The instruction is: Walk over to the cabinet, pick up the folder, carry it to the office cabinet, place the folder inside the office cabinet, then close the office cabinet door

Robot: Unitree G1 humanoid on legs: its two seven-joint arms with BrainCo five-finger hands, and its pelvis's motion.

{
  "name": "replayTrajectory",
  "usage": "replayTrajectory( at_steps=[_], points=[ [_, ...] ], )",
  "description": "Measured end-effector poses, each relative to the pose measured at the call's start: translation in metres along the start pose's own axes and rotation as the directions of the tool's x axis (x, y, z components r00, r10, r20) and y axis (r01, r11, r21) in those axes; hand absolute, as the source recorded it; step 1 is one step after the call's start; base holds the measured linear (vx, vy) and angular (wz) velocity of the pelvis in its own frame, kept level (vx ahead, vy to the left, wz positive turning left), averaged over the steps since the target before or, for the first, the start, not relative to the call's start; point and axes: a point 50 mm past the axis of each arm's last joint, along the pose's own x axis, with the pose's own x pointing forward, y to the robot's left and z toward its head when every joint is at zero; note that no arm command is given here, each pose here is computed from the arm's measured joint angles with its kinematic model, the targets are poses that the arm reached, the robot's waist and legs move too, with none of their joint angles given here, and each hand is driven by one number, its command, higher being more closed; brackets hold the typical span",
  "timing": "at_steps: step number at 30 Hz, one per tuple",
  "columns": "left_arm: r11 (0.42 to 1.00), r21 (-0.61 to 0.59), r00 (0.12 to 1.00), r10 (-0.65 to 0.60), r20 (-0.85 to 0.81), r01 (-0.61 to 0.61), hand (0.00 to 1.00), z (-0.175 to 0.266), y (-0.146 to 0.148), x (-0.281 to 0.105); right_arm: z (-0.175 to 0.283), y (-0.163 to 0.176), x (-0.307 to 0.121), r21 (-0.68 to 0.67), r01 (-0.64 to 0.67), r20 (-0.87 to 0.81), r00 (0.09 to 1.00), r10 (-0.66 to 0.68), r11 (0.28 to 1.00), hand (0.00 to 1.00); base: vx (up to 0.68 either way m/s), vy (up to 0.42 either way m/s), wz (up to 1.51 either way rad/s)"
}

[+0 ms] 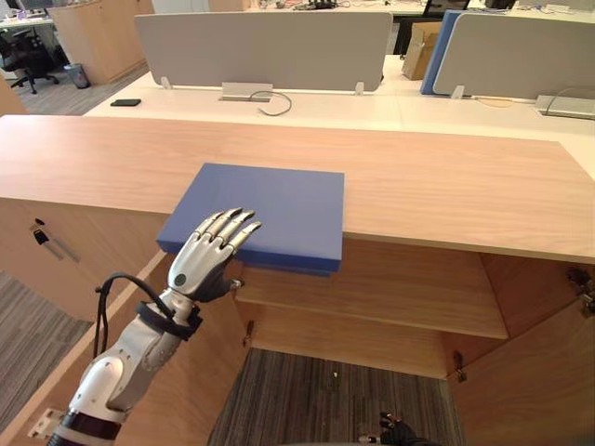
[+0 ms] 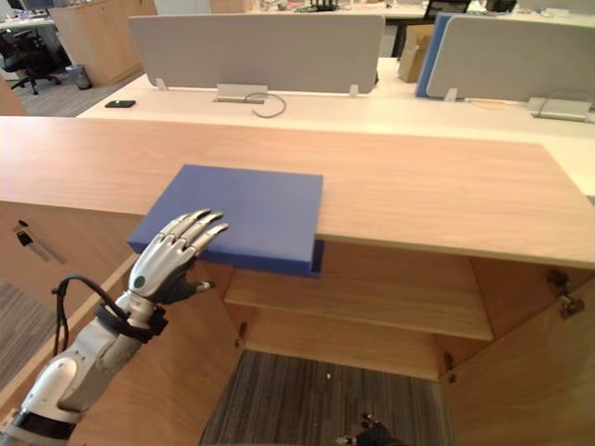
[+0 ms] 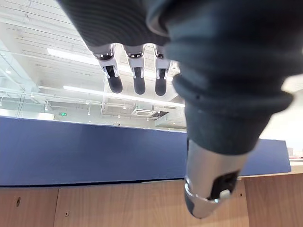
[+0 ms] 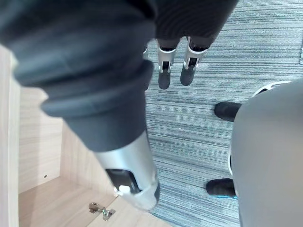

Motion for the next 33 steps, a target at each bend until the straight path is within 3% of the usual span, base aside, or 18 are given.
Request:
replayTrajectory(
  at_steps=[8, 16, 23, 33],
  points=[
    [1.000, 0.022, 1.000, -0.004, -0.025, 0.005, 0.00, -0.007, -0.004, 0.000, 0.000, 0.000, 0.000, 0.000, 0.001, 0.001, 1.000, -0.001, 1.000, 0.00, -0.06, 0.008, -0.01],
    [0.986, 0.102, 0.984, -0.114, -0.136, 0.128, 0.00, -0.035, -0.028, -0.007, 0.001, 0.000, 0.000, -0.001, 0.003, 0.008, 1.000, -0.003, 1.000, 0.00, -0.06, 0.006, -0.01],
    [0.967, 0.212, 0.969, -0.091, -0.232, 0.141, 0.00, -0.060, -0.030, 0.001, 0.001, -0.001, 0.000, 0.000, 0.020, 0.011, 1.000, -0.020, 1.000, 0.00, 0.00, 0.000, 0.00],
    [0.954, 0.266, 0.954, -0.055, -0.296, 0.138, 0.00, -0.075, -0.026, 0.008, 0.001, -0.003, 0.000, 0.025, 0.032, 0.016, 0.999, -0.032, 0.999, 0.00, -0.04, 0.008, -0.07]
  ],
)
